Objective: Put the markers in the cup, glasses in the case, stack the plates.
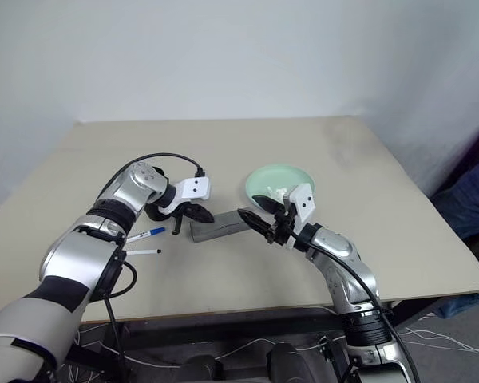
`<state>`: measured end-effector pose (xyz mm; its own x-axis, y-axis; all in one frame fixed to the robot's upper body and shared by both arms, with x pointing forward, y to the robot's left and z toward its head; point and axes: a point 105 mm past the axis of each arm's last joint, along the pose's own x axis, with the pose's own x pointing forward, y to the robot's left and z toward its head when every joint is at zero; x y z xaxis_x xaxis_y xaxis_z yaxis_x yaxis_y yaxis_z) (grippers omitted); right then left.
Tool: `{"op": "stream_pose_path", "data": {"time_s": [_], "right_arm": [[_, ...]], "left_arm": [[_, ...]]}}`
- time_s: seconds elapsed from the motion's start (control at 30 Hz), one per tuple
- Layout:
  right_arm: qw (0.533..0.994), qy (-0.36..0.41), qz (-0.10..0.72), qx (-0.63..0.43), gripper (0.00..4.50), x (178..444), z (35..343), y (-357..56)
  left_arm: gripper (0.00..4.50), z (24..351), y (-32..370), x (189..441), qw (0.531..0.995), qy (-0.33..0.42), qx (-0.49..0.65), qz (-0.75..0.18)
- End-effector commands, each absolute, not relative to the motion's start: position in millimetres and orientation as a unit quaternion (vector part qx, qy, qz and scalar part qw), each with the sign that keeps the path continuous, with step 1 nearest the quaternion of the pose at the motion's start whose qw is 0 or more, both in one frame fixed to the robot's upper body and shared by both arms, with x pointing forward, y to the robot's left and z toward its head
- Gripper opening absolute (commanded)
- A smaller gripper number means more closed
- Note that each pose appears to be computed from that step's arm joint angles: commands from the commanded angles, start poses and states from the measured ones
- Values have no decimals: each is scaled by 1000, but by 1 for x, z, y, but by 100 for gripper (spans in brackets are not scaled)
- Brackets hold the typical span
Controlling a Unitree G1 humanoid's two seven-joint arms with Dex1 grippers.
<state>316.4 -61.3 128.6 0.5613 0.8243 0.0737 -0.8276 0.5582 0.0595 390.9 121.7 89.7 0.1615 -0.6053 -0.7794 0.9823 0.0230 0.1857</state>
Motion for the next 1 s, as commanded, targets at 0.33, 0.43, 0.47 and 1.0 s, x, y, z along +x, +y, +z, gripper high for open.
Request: {"op": "stream_pose_path", "data": {"time_s": [0.33, 0.43, 0.47, 1.0], "right_arm": [[897, 22, 438, -47, 274, 338, 107, -71], [896, 24, 441, -52, 274, 340, 105, -71], [895, 24, 443, -52, 274, 340, 105, -71], [886, 30, 460, -56, 274, 347, 103, -64]], "left_arm": [[4, 149, 170, 366, 705, 174, 254, -638], [4, 138, 205, 351, 712, 223, 254, -616], [4, 133, 216, 345, 710, 244, 257, -608], [232, 104, 254, 338, 645, 357, 370, -565]]}}
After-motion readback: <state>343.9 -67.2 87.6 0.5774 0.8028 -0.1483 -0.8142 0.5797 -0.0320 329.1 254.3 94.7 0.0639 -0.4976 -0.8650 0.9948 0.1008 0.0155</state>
